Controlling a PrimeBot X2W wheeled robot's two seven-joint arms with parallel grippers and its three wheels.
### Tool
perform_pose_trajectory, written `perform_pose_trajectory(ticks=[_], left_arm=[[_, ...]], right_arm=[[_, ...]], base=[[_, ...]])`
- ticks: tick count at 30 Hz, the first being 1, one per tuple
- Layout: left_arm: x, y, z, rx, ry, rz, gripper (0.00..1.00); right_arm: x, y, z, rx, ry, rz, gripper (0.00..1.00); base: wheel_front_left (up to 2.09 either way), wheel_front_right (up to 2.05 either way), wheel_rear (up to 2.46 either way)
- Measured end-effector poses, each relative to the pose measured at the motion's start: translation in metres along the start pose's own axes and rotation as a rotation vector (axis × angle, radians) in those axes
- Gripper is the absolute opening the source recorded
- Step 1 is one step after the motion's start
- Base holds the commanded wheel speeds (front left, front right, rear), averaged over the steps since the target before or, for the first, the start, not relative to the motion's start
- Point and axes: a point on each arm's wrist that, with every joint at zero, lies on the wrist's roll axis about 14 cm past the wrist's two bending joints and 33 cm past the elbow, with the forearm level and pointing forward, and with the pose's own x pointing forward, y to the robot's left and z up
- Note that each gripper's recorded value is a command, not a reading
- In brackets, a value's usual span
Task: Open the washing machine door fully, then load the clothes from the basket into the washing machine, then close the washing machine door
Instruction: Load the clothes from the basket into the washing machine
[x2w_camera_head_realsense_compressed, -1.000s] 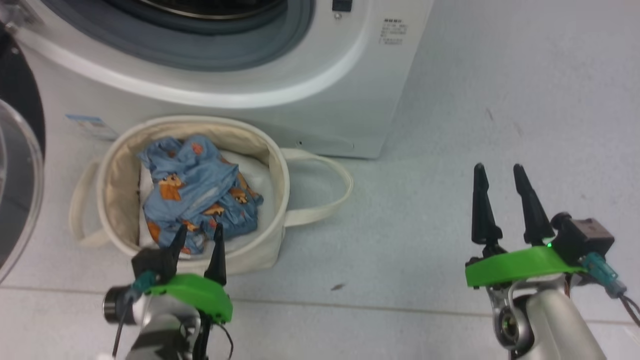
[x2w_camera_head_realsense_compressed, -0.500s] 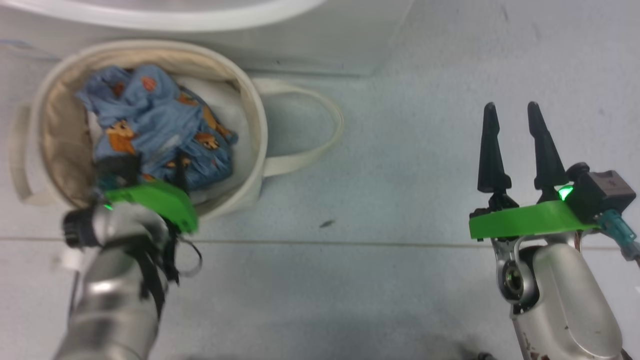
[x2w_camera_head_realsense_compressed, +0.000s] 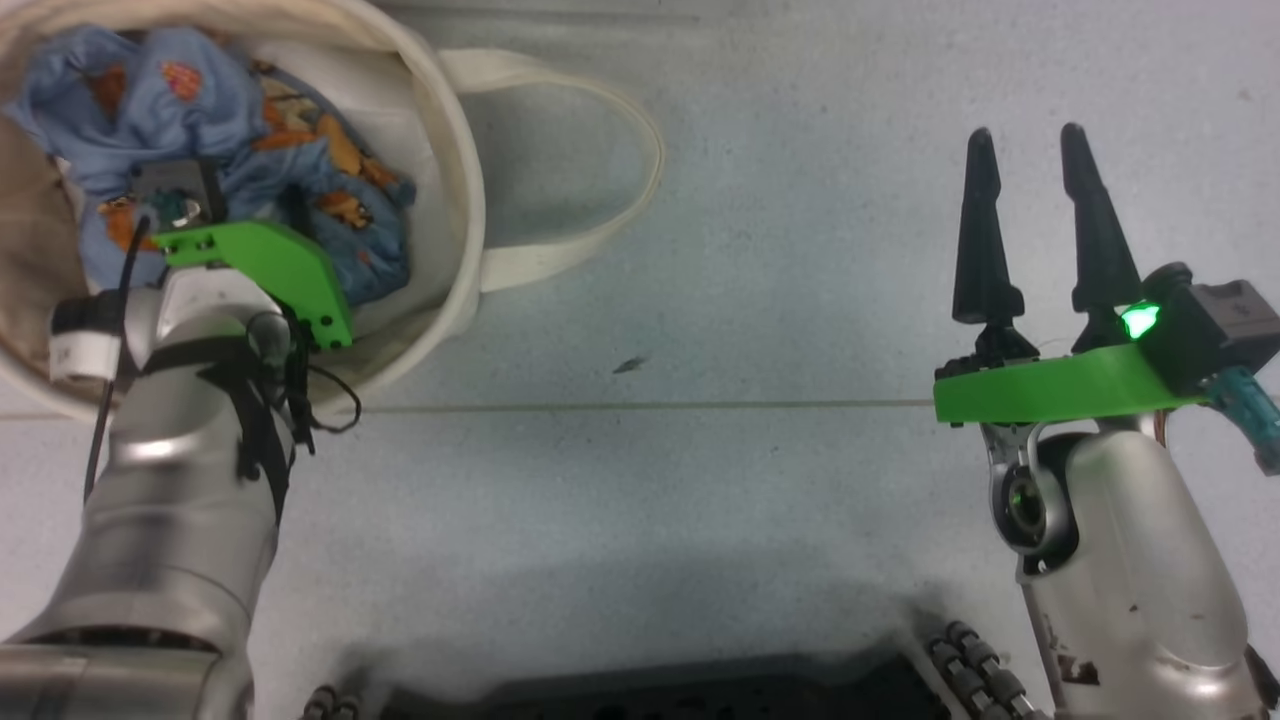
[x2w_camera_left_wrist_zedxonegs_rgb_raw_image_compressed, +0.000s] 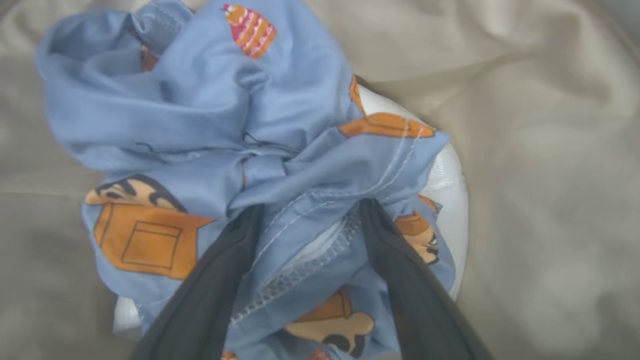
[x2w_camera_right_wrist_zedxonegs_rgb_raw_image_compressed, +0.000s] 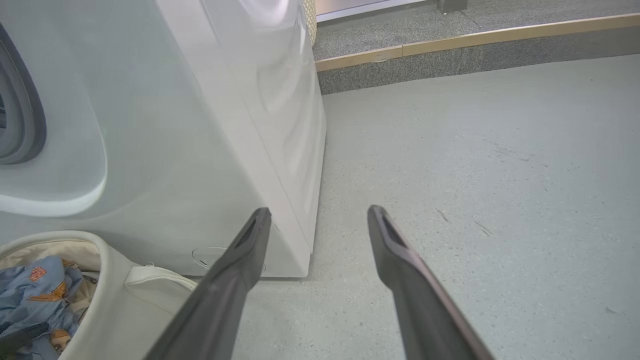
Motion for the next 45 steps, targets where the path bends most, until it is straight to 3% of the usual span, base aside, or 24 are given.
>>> perform_pose_trajectory(ticks=[6,10,11,12,15,31,36,45], left_arm=[[0.017,0.001,-0.022,0.079,0.146,0.039,1.00],[0.023,0.001,-0.030,0.070,0.192,0.041,1.00],[0.023,0.001,-0.033,0.056,0.212,0.040,0.74],[0.023,0.001,-0.037,0.031,0.234,0.036,0.00],[0.022,0.001,-0.038,-0.004,0.243,0.031,0.00],[-0.034,0.027,0.034,-0.180,-0.182,0.000,0.00],[-0.075,0.039,0.099,-0.272,-0.439,-0.034,0.00],[-0.164,0.069,0.125,-0.275,-0.700,-0.021,0.00]], right_arm=[[0.005,-0.005,-0.021,-0.007,0.039,-0.001,1.00],[0.007,-0.001,-0.032,-0.003,0.060,0.014,1.00],[0.008,0.000,-0.034,-0.002,0.062,0.016,1.00],[0.009,0.000,-0.034,-0.003,0.062,0.018,1.00],[0.011,0.002,-0.034,-0.013,0.059,0.026,1.00],[0.006,0.039,0.025,-0.016,-0.048,0.106,1.00],[-0.007,0.049,0.039,-0.004,-0.061,0.115,1.00],[-0.029,0.070,0.076,0.003,-0.126,0.149,1.00]], base=[[0.00,0.00,0.00],[0.00,0.00,0.00],[0.00,0.00,0.00],[0.00,0.00,0.00],[0.00,0.00,0.00],[0.00,0.00,0.00],[0.00,0.00,0.00],[0.00,0.00,0.00]])
